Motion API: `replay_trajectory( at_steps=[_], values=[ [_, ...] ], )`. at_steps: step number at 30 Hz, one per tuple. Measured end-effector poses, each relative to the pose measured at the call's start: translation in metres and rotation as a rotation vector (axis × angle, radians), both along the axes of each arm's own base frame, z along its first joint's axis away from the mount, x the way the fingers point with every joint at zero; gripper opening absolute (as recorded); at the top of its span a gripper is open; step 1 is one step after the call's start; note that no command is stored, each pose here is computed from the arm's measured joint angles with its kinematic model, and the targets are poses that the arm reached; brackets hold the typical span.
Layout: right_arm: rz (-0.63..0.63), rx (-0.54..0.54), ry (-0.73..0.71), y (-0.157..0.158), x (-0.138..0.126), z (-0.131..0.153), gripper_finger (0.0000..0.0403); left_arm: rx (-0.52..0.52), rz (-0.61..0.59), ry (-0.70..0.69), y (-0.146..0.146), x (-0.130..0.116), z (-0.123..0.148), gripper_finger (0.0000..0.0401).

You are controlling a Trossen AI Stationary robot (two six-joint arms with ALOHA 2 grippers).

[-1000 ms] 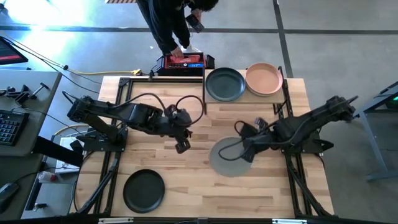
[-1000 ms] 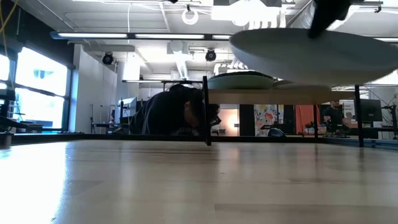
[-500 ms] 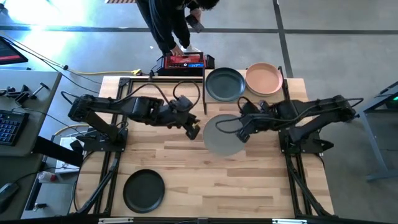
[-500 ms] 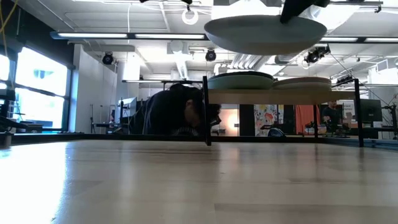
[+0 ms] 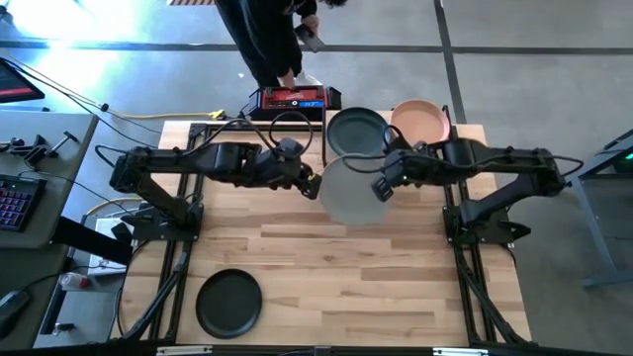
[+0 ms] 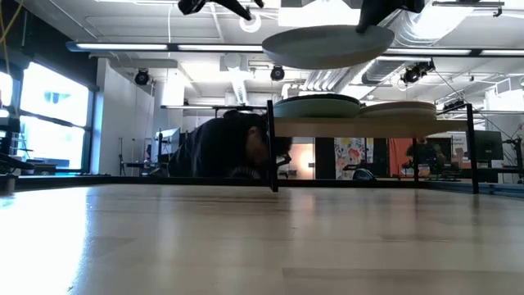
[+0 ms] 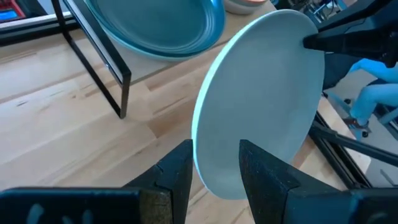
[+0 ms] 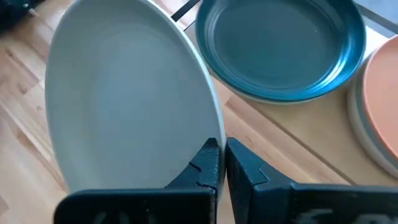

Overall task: Place and stack plates onto a shelf
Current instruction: Stack the white plate on the black plate on the shelf

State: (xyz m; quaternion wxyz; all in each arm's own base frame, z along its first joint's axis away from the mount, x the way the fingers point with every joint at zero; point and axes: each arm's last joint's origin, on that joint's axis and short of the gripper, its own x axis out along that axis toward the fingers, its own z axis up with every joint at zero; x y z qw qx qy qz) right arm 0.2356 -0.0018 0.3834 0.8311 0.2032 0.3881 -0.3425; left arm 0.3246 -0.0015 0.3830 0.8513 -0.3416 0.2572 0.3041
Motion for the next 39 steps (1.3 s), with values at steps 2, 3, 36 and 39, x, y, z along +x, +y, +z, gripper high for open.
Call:
replay_trajectory(
  at_steps=[2,3,36,39],
  values=[
    [0.012,0.012,-0.003,-0.002,0.001,0.000,0.0000,-0.004,0.002,0.000,0.002,0.000,0.000,0.0117],
    [0.017,0.017,-0.012,-0.003,0.002,0.001,0.0000,-0.008,0.000,0.001,0.003,0.000,0.000,0.0117],
    [0.115,0.019,-0.128,-0.009,0.006,0.024,0.0000,0.055,-0.070,0.036,0.005,0.000,0.000,0.0059],
    [0.116,0.019,-0.128,-0.009,0.006,0.024,0.0000,0.067,-0.080,0.040,0.005,0.000,0.000,0.0030]
  ],
)
